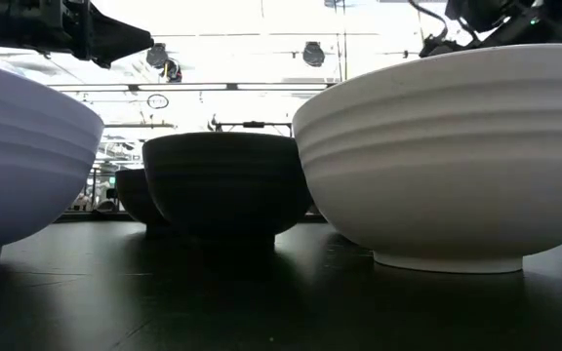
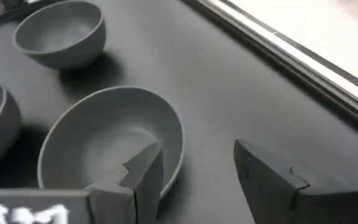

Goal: Nest bowls inside each other
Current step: Stack the top right black bowl on top of the bottom black bowl

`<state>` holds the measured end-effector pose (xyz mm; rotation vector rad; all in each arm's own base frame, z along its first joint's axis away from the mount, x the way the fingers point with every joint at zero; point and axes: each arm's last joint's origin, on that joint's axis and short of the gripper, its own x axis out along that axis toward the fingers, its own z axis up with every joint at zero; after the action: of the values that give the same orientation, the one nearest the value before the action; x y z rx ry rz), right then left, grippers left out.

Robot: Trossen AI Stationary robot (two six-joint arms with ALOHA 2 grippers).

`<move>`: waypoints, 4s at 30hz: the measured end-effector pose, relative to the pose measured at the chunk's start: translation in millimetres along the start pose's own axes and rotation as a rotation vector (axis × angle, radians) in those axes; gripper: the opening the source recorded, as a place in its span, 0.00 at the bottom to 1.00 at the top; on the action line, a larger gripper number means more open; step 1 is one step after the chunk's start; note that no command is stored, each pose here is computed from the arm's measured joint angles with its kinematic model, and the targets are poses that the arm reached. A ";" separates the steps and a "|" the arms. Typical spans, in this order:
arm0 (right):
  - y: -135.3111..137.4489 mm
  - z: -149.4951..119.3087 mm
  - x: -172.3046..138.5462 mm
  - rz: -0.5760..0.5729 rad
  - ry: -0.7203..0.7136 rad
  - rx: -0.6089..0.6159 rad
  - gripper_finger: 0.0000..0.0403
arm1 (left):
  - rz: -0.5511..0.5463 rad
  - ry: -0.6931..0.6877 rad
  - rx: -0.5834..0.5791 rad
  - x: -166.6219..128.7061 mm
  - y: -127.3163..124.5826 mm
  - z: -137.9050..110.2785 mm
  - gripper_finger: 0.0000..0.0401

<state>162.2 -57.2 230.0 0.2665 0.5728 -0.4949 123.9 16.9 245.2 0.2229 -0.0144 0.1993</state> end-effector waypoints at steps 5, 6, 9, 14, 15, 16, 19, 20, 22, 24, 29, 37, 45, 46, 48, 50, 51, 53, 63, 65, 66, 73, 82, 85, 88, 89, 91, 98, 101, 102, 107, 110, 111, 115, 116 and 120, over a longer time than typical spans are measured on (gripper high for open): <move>-4.7 -1.1 5.3 0.006 0.036 0.065 0.46 | 0.000 0.001 0.000 0.0 0.0 -0.1 0.34; -6.9 -1.6 6.5 0.000 0.049 0.088 0.46 | 0.000 0.001 0.000 0.0 0.0 -0.1 0.34; -13.2 -4.8 11.7 0.001 0.106 0.151 0.46 | -0.001 0.001 0.003 0.0 0.0 -0.1 0.34; -21.1 -3.1 21.5 0.008 0.160 0.193 0.46 | -0.001 0.001 0.004 0.0 0.0 -0.1 0.34; -22.0 -1.0 23.3 0.015 0.167 0.198 0.46 | -0.001 0.001 0.005 0.0 0.0 -0.1 0.34; -22.5 1.9 24.9 0.017 0.176 0.198 0.46 | -0.001 0.001 0.007 0.0 0.0 -0.2 0.34; -21.0 12.7 29.8 0.045 0.198 0.186 0.46 | -0.001 0.002 0.008 0.0 -0.1 -0.3 0.34; -20.2 16.2 32.1 0.056 0.207 0.182 0.46 | -0.001 0.002 0.008 0.0 -0.1 -0.3 0.34; -19.2 23.9 36.9 0.053 0.238 0.170 0.47 | -0.002 0.005 0.008 0.0 -0.1 -0.6 0.34; -18.7 31.6 41.5 0.034 0.286 0.156 0.47 | -0.002 0.007 0.006 0.0 -0.2 -0.8 0.34; -18.0 41.6 53.8 -0.011 0.440 0.134 0.47 | -0.006 0.023 0.006 0.0 -0.5 -2.3 0.34; -9.9 54.0 64.1 0.005 0.531 0.087 0.47 | -0.007 0.027 0.004 0.0 -0.7 -2.7 0.34; -2.4 49.9 73.1 0.058 0.575 0.103 0.48 | -0.008 0.027 0.003 0.0 -0.7 -2.7 0.34; -2.5 49.3 73.9 0.056 0.580 0.104 0.48 | -0.008 0.027 0.003 0.0 -0.7 -2.7 0.34; -2.7 48.2 76.2 0.051 0.588 0.111 0.49 | -0.008 0.027 0.003 0.0 -0.7 -2.7 0.34; -2.9 46.6 78.8 0.047 0.601 0.113 0.51 | -0.008 0.027 0.003 0.0 -0.7 -2.7 0.34; -3.0 45.8 80.6 0.046 0.606 0.113 0.51 | -0.008 0.027 0.003 0.0 -0.7 -2.7 0.34; -3.2 42.5 86.2 0.041 0.631 0.118 0.52 | -0.008 0.027 0.003 0.0 -0.7 -2.7 0.34; -3.4 31.9 102.5 0.038 0.701 0.094 0.52 | -0.008 0.026 0.006 0.0 -0.7 -2.7 0.34; -3.4 32.4 102.7 0.041 0.694 0.084 0.51 | -0.008 0.027 0.006 0.0 -0.7 -2.7 0.34; -3.3 32.7 103.0 0.042 0.690 0.083 0.51 | -0.008 0.027 0.006 0.0 -0.7 -2.9 0.34; -3.0 34.0 103.9 0.048 0.674 0.078 0.43 | -0.010 0.036 0.007 -0.1 -0.9 -3.7 0.34; -2.7 35.8 105.4 0.054 0.649 0.073 0.25 | -0.013 0.048 0.007 -0.1 -1.2 -4.9 0.34; -2.7 35.8 105.4 0.055 0.649 0.071 0.19 | -0.013 0.048 0.007 -0.1 -1.2 -4.9 0.34; -2.7 35.8 105.4 0.057 0.649 0.068 0.14 | -0.013 0.048 0.008 -0.1 -1.2 -4.9 0.34; -2.7 35.8 105.4 0.057 0.649 0.068 0.12 | -0.013 0.048 0.008 -0.1 -1.2 -4.9 0.34; -2.6 35.8 105.4 0.063 0.650 0.063 0.10 | -0.013 0.048 0.008 -0.1 -1.2 -4.8 0.34; -1.6 30.3 110.9 0.110 0.695 0.065 0.01 | -0.013 0.048 0.008 -0.1 -1.2 -4.9 0.34; -2.2 27.7 115.0 0.110 0.711 0.067 0.01 | -0.013 0.048 0.008 -0.1 -1.2 -4.9 0.34; -2.7 27.6 115.6 0.110 0.711 0.067 0.01 | -0.012 0.048 0.007 -0.1 -1.1 -4.8 0.34; -3.7 29.3 116.4 0.115 0.691 0.056 0.01 | -0.013 0.049 0.007 -0.1 -1.2 -4.9 0.34; -4.1 29.7 116.0 0.110 0.686 0.052 0.01 | -0.013 0.049 0.004 -0.1 -1.2 -5.0 0.34; -4.1 29.7 116.0 0.110 0.686 0.051 0.01 | -0.013 0.050 0.004 -0.1 -1.2 -5.1 0.34; -3.9 31.3 115.3 0.107 0.690 0.047 0.00 | -0.013 0.050 0.003 -0.1 -1.2 -5.1 0.34; -3.7 33.4 114.9 0.107 0.688 0.043 0.00 | -0.013 0.051 0.003 -0.1 -1.2 -5.1 0.34; -0.5 49.3 111.6 0.089 0.670 0.007 0.00 | -0.013 0.051 -0.001 -0.1 -1.3 -5.2 0.34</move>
<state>265.4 -117.5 205.7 0.4677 1.2048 -0.3134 124.0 16.8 239.9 0.2171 0.0377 0.1916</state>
